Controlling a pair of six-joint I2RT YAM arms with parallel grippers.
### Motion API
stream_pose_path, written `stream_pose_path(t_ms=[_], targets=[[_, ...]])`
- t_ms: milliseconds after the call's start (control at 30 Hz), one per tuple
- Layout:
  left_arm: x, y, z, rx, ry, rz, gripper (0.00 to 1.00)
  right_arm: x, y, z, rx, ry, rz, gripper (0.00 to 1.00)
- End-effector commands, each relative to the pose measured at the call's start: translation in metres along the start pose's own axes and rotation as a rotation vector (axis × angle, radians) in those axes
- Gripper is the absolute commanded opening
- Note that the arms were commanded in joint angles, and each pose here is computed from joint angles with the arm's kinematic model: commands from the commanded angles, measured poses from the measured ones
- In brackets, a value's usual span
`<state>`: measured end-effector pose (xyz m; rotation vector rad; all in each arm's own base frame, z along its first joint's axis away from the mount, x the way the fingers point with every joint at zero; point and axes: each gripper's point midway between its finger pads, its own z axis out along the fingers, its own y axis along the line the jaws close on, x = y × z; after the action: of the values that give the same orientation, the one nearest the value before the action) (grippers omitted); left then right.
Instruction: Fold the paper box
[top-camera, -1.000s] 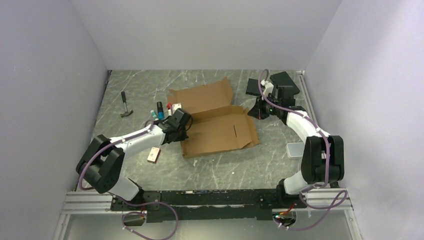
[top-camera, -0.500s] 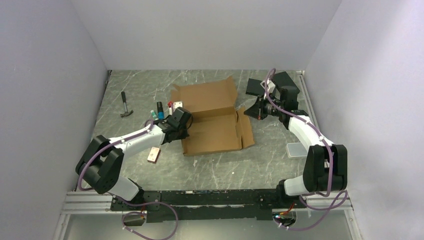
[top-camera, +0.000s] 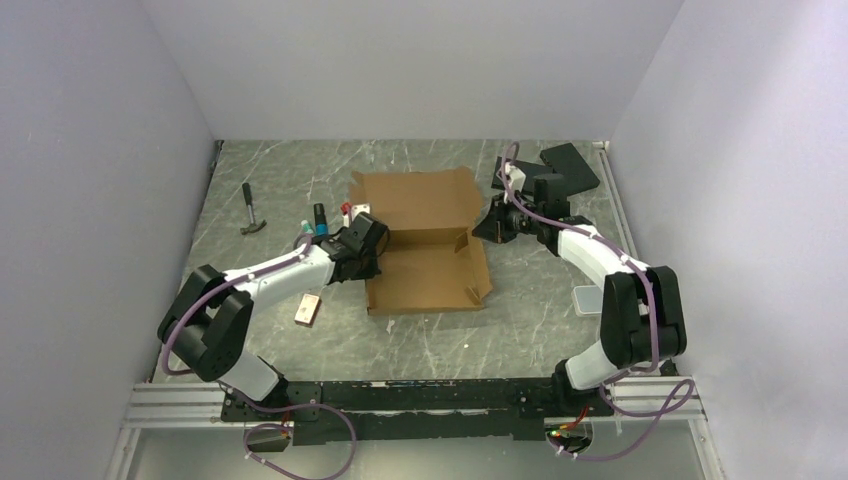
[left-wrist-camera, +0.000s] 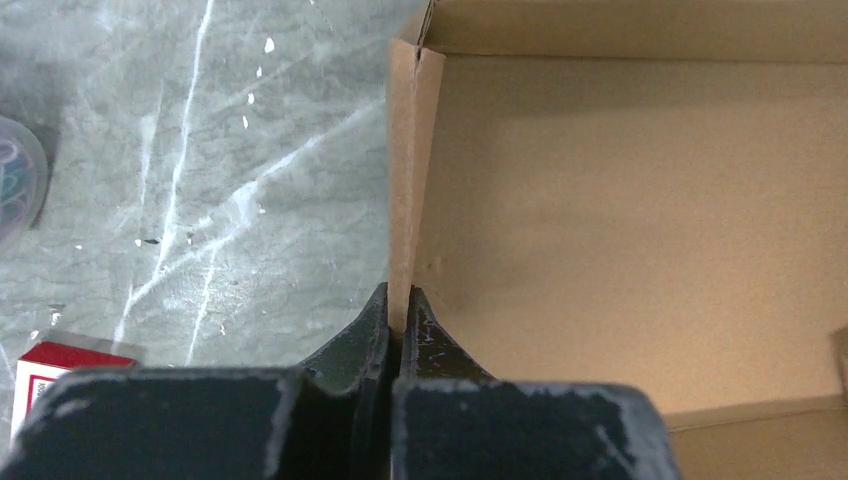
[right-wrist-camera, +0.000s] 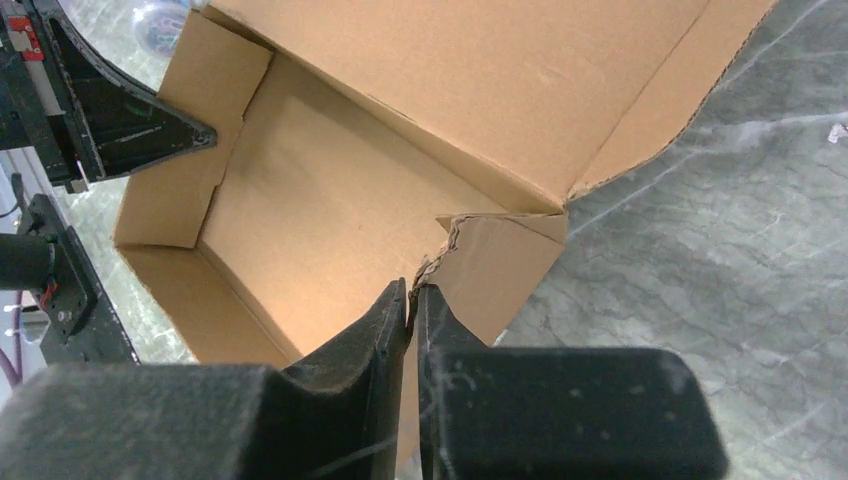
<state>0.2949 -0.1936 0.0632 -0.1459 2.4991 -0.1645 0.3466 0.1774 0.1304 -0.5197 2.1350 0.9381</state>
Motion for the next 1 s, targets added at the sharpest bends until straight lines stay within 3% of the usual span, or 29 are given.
stream_pose_path(t_ms=[0, 267, 800, 967], targets=[[-0.018, -0.026, -0.004, 0.076, -0.045, -0.046, 0.0, 0.01, 0.002, 0.007, -0.015, 0.06, -0.005, 0.16], [-0.016, -0.019, -0.004, 0.05, -0.045, -0.051, 0.0, 0.01, 0.006, 0.001, -0.05, 0.074, -0.016, 0.4], [-0.01, -0.009, -0.001, 0.009, -0.043, -0.058, 0.0, -0.011, 0.023, -0.036, -0.225, -0.006, -0.028, 0.5], [-0.01, -0.008, 0.0, 0.0, -0.04, -0.054, 0.0, -0.015, 0.005, -0.049, -0.184, -0.046, -0.008, 0.51]])
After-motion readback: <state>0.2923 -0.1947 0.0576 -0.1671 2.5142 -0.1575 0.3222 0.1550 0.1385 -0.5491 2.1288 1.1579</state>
